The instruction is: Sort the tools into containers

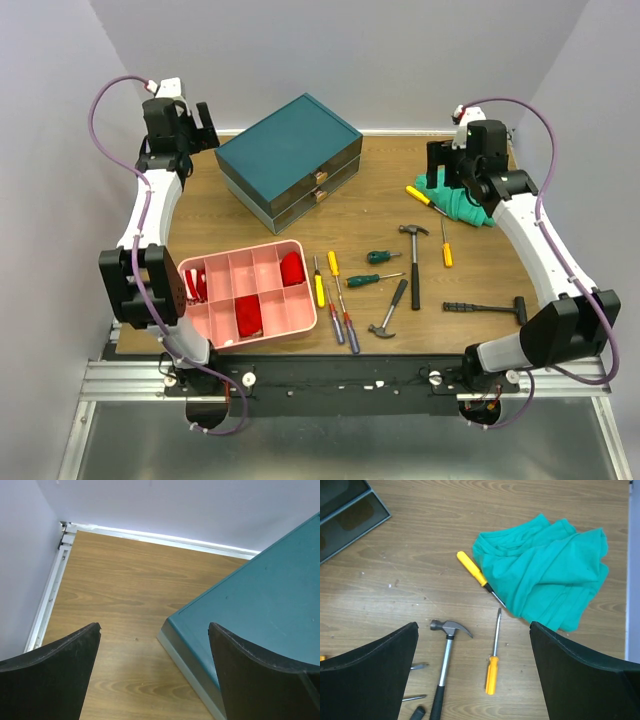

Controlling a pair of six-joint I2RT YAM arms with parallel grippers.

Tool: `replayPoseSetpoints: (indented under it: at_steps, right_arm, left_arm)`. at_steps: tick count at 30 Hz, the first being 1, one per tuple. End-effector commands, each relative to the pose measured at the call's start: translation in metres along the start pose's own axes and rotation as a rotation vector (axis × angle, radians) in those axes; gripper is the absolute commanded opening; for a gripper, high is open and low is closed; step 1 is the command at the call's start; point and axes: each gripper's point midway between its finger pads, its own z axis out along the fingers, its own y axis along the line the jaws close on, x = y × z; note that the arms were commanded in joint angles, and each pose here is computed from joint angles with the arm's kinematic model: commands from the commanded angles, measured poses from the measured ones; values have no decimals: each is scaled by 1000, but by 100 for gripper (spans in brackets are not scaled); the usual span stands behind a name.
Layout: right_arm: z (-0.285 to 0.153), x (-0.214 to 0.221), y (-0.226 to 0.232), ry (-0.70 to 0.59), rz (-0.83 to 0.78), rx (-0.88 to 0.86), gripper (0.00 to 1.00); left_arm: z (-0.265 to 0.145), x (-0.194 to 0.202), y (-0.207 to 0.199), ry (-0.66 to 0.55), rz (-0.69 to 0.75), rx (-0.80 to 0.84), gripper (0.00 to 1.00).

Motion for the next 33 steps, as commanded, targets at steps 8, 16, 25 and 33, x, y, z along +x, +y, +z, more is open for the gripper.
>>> replayPoseSetpoints:
  at_steps: [8,16,25,33]
  right_arm:
    - [28,-32,64,49,149,-313,100]
    - [50,-32,88,92,187,-418,100]
    - [121,-31,120,122,187,-456,50]
    - [146,-13,186,171,143,-581,31]
  left_arm:
    - [42,14,4,93,-236,74,99]
    - [69,31,0,115,-208,134,99]
    - [108,36,3,87,-175,200,70]
    - [108,58,-16,142,-138,322,56]
